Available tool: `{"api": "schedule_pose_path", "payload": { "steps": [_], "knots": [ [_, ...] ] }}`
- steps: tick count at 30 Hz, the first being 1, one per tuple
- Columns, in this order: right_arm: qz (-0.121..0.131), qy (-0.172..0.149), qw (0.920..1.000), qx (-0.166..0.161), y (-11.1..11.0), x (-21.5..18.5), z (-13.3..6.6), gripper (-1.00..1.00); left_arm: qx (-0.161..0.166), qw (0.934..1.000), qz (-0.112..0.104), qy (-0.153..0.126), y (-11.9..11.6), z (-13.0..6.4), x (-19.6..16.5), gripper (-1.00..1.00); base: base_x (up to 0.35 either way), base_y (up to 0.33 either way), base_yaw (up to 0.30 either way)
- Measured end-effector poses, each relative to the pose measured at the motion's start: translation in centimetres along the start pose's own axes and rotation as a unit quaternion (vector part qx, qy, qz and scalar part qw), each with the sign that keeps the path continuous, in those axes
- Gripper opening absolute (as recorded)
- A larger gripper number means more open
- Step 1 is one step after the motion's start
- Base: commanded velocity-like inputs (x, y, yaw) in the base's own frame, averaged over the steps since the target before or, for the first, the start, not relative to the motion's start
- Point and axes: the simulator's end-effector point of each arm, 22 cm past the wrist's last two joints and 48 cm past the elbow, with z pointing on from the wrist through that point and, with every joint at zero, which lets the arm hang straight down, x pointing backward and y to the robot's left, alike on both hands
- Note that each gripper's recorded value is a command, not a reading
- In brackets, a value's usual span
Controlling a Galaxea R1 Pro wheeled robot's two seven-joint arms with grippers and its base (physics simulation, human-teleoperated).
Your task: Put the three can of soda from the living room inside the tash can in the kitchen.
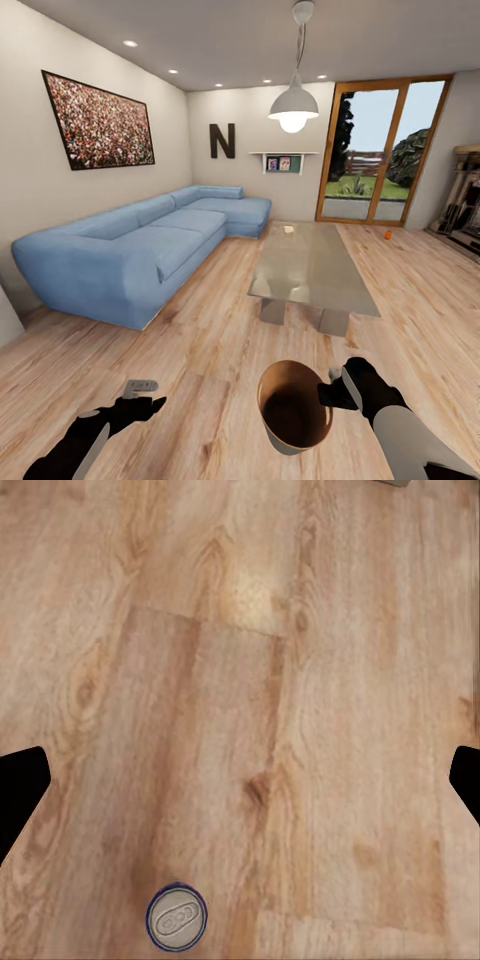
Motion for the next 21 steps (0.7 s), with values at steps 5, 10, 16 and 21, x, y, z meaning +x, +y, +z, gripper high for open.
{"api": "schedule_pose_path", "payload": {
  "steps": [5,10,16,21],
  "knots": [
    [0.001,-0.001,1.0,0.0,0.0,-0.1,-0.1,-1.0,0.002,0.9994,0.005,0.036,-0.4,0.6,3.2,1.0,0.271,0.112,-0.223],
    [0.0,-0.002,1.0,0.002,-0.2,-0.1,-0.2,-1.0,-0.01,0.9977,0.033,0.058,0.1,0.7,4.6,1.0,0.265,0.119,-0.196],
    [-0.001,-0.003,1.0,0.002,-0.1,-0.2,-0.3,-1.0,-0.027,0.9921,0.122,0.005,2.3,1.2,8.2,1.0,0.085,0.037,-0.168],
    [0.0,-0.003,1.0,-0.002,0.2,-0.1,-0.2,-1.0,-0.017,0.9895,0.14,-0.031,2.6,0.3,12.5,1.0,0.011,0.005,-0.151]
  ]
}}
